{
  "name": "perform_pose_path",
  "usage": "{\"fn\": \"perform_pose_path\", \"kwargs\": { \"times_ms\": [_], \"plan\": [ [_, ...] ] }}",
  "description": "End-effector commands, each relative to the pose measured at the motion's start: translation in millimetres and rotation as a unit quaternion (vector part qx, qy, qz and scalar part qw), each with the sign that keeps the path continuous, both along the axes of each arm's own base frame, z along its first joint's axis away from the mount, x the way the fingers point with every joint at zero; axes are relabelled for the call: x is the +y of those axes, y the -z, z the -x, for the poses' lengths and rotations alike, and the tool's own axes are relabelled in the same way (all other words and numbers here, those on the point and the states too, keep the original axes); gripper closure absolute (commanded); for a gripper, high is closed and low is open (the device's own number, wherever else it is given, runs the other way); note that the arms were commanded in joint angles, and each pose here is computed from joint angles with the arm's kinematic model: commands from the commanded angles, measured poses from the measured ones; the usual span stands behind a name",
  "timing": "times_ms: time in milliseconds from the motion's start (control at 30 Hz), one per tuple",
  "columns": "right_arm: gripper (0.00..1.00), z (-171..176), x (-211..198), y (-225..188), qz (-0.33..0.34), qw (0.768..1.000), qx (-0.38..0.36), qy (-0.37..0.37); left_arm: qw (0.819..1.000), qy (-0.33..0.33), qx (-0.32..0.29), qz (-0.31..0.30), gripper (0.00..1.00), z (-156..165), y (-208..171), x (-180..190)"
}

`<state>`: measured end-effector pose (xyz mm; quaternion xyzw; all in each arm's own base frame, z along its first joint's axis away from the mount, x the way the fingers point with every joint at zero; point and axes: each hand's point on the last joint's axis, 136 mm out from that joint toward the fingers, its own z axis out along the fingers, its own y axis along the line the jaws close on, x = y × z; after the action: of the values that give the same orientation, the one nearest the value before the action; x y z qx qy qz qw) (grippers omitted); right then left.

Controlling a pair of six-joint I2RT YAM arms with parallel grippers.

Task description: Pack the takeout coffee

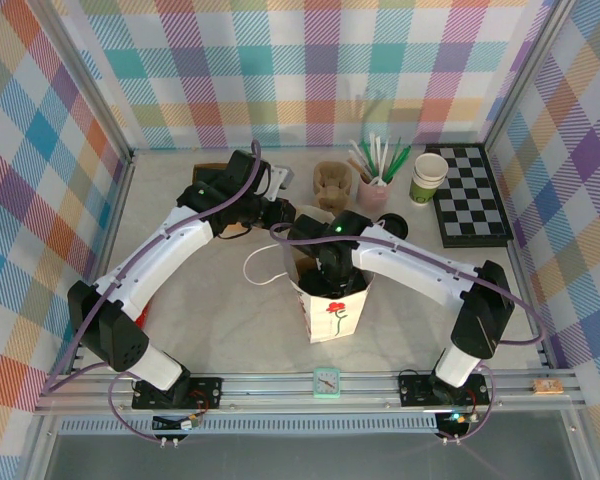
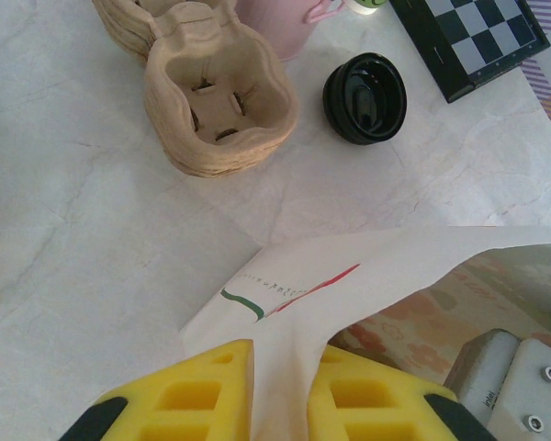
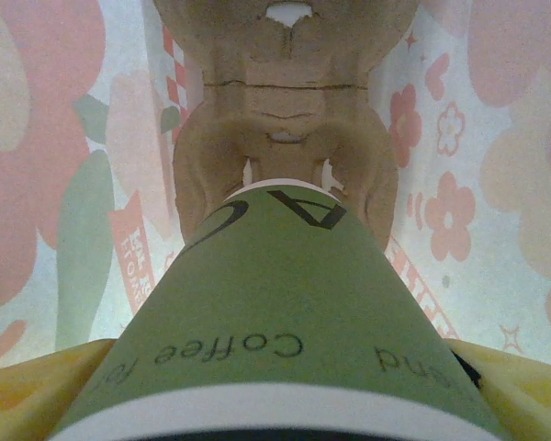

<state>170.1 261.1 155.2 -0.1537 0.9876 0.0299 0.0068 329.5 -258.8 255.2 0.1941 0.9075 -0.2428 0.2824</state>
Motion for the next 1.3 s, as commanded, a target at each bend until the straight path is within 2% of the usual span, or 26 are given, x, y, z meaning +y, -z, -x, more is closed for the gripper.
{"fn": "perform_pose_path", "kwargs": {
  "times_ms": [0, 1267],
  "plan": [
    [0.40, 2, 0, 3, 0.006, 1.000, 0.001, 0.000, 1.000, -0.005, -0.004, -0.002, 0.81, 1, -6, 1],
    [0.40, -9, 0, 22, 0.014, 1.000, -0.007, 0.020, 1.000, -0.009, -0.005, 0.005, 0.81, 7, -8, 5]
  ]
}}
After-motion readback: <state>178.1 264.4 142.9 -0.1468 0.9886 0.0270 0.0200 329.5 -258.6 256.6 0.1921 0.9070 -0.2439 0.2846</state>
